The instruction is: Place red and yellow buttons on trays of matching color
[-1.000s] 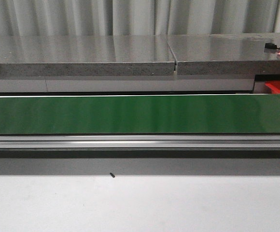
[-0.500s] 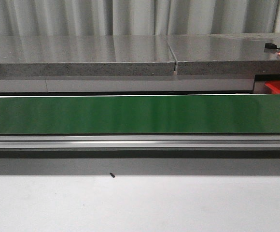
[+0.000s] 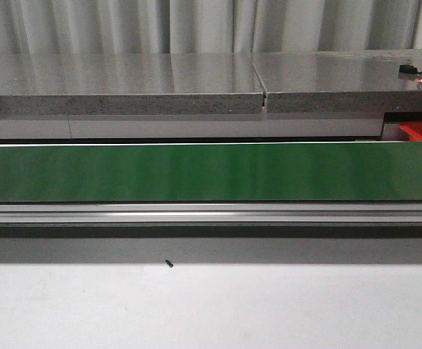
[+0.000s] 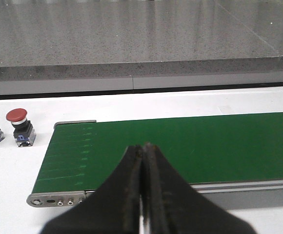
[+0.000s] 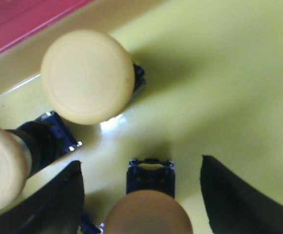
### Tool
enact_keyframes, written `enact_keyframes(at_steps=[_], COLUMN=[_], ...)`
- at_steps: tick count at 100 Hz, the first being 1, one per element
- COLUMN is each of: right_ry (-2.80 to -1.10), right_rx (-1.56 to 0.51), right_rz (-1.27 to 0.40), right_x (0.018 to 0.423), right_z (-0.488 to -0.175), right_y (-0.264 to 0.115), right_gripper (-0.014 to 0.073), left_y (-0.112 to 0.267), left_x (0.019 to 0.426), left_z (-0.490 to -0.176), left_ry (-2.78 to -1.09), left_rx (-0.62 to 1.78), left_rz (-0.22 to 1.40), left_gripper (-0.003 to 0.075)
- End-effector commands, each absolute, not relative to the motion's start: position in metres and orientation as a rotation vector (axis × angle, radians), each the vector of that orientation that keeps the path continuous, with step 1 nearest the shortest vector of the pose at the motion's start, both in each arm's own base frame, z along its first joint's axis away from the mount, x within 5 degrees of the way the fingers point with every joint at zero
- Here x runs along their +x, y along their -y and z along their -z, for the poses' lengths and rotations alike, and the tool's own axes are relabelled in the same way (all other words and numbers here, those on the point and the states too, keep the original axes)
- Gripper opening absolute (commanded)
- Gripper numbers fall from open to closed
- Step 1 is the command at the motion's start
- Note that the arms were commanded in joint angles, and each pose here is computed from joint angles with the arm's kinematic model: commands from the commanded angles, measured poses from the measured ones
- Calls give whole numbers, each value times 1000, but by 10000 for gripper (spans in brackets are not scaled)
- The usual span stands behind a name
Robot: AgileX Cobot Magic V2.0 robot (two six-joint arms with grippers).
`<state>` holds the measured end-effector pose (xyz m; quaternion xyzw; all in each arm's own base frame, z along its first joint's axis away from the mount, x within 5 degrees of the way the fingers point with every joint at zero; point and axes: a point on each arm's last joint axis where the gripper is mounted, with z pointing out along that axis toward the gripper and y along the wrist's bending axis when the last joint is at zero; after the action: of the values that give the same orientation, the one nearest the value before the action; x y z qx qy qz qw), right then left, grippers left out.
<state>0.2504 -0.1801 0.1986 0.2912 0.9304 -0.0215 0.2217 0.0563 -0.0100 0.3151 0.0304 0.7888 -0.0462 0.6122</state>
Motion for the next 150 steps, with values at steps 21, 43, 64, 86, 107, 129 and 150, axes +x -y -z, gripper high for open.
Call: enact_keyframes(at_steps=[21, 43, 64, 86, 107, 129, 150], right_ry=[-2364, -2239, -2138, -2080, -2021, -1957, -1877], right_rx=[679, 417, 101, -129, -202, -217, -211], right_rz=[167, 172, 102, 51, 32, 24, 31], right_x=[248, 252, 249, 231, 205, 171, 144], right_z=[-271, -316, -349, -367, -369, -366, -372], right_y=[171, 120, 53, 8, -6, -10, -9], right_gripper=[510, 510, 509, 509, 507, 361, 15], left_y=[10, 10, 10, 10, 10, 10, 10], left_x=[57, 57, 57, 57, 57, 57, 57], left_z=[-329, -329, -329, -329, -329, -329, -329], left_ry=[-1732, -1732, -1732, -1732, -1732, -1732, -1732], left_rx=[56, 56, 56, 56, 56, 56, 56], left_rz=[117, 117, 117, 117, 117, 117, 117], left_gripper=[-20, -20, -20, -20, -20, -20, -20])
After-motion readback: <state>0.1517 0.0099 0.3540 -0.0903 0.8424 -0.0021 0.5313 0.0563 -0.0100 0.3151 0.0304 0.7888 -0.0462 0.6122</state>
